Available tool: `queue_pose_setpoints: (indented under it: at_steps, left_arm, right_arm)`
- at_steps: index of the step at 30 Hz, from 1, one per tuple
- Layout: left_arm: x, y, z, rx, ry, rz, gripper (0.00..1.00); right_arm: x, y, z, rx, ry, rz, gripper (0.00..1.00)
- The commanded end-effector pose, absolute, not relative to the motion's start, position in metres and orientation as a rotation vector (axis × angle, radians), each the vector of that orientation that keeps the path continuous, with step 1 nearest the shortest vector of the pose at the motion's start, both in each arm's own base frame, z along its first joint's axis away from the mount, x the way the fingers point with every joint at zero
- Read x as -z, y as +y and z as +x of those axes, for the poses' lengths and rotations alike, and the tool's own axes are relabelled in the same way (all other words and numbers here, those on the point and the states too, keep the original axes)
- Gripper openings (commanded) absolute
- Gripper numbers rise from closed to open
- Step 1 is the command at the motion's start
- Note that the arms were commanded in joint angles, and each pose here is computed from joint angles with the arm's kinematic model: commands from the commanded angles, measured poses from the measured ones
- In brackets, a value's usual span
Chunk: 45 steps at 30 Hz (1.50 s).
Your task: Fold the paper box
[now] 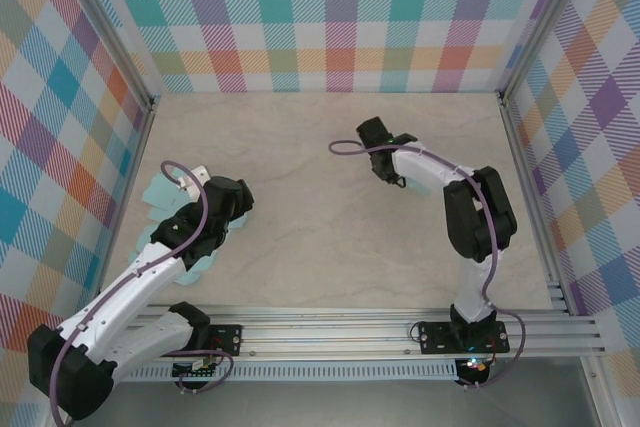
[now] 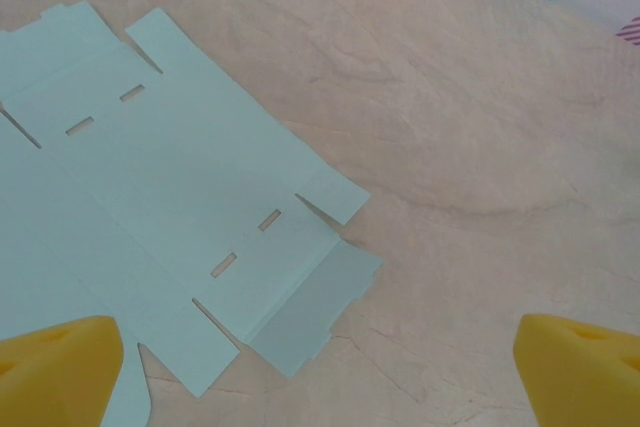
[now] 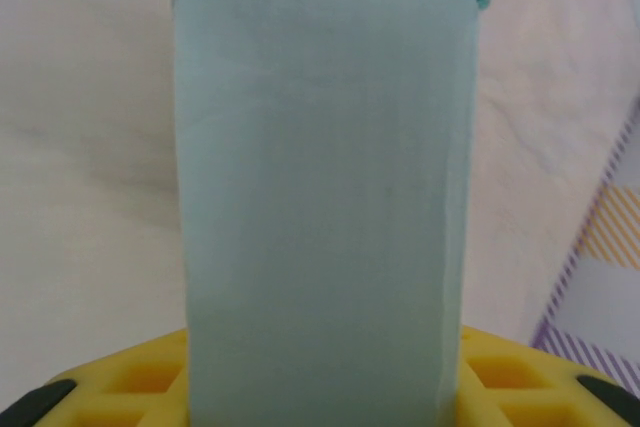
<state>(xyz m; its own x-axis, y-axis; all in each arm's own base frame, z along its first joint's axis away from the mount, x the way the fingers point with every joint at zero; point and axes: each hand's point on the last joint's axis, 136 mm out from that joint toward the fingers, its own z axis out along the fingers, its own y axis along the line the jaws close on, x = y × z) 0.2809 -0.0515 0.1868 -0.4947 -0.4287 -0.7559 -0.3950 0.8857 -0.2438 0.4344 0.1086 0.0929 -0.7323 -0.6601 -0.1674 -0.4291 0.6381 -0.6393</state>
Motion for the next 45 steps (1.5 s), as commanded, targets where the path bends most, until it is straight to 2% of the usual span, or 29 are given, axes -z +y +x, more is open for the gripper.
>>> queue_pose_setpoints:
  at_steps: [1,8,11,20,23,25,33,36,45]
  left_arm:
    - [-0.177,-0.056,0.285,0.096,2.176,-0.604,1.00]
    - [-0.172,-0.057,0.288,0.104,2.189,-0.605,1.00]
    - [-0.172,-0.055,0.288,0.093,2.189,-0.609,1.00]
    - [-0.174,-0.050,0.293,0.046,2.186,-0.607,1.00]
    - [-0.175,-0.047,0.296,0.022,2.184,-0.604,1.00]
    - [-0.175,-0.046,0.298,0.008,2.182,-0.599,1.00]
    - [-0.154,-0.028,0.298,-0.005,2.219,-0.690,1.00]
    - [-0.151,-0.021,0.294,-0.024,2.203,-0.721,1.00]
    - [-0.152,-0.009,0.283,-0.062,2.165,-0.758,1.00]
  right_arm:
    - [-0.099,0.090,0.458,0.991,2.415,-0.729,0.44]
    - [-0.072,0.087,0.472,1.079,2.412,-0.736,0.48]
    - [-0.062,0.087,0.470,1.086,2.436,-0.727,0.56]
    - [-0.068,0.114,0.450,0.937,2.457,-0.709,0.87]
    - [-0.078,0.133,0.440,0.830,2.466,-0.711,0.92]
    - [-0.088,0.149,0.430,0.697,2.499,-0.675,0.92]
    - [-0.124,0.272,0.377,-0.576,2.613,-0.252,0.80]
    - [-0.124,0.310,0.366,-0.909,2.625,-0.128,0.75]
    - [-0.100,0.411,0.334,-1.110,2.711,-0.155,0.69]
